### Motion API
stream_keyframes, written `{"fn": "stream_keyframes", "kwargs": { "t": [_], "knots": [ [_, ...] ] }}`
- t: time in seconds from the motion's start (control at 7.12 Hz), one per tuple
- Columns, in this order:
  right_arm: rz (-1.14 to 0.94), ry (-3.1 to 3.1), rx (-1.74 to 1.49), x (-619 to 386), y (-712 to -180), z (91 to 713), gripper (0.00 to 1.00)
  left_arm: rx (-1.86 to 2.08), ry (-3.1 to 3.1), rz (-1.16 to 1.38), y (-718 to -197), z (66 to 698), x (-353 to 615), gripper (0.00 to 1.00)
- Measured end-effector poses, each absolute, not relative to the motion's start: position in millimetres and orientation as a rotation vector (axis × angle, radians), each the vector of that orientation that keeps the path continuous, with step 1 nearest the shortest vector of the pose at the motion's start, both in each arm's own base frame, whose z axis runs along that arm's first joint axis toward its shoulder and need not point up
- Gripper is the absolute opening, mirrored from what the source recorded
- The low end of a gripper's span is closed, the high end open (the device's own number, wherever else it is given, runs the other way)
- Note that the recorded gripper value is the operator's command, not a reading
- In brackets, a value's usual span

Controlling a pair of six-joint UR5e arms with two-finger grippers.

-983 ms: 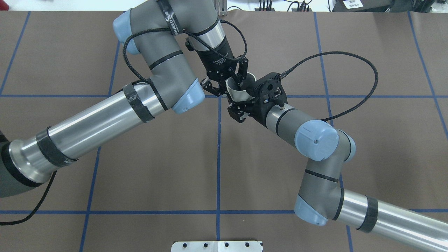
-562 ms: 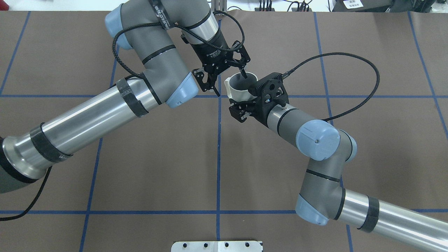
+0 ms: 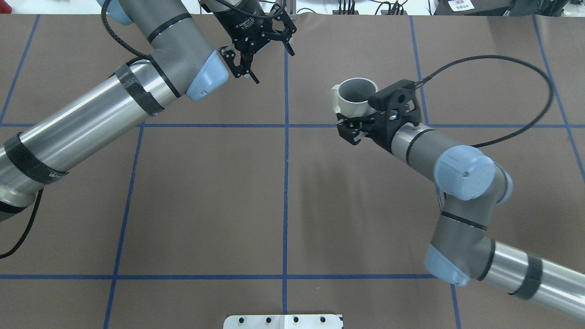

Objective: Left arm hands cup to right arm to dump lemon

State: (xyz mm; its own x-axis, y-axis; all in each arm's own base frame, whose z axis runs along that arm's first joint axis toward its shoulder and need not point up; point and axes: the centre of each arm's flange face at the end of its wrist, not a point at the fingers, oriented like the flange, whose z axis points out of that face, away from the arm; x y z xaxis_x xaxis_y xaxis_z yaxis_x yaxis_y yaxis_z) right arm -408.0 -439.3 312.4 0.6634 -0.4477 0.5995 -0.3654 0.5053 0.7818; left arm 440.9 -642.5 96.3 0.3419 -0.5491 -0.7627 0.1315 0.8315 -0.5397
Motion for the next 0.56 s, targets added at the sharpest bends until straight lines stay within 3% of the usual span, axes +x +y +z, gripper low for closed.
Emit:
{"fn": "stream_keyframes", "kwargs": {
  "t": [0.56],
  "knots": [
    [0.062, -0.755, 1.099, -207.7, -399.7, 439.6, 0.10, -0.405, 1.149, -0.468, -639.6, 104.5, 430.4, 1.00]
  ]
}}
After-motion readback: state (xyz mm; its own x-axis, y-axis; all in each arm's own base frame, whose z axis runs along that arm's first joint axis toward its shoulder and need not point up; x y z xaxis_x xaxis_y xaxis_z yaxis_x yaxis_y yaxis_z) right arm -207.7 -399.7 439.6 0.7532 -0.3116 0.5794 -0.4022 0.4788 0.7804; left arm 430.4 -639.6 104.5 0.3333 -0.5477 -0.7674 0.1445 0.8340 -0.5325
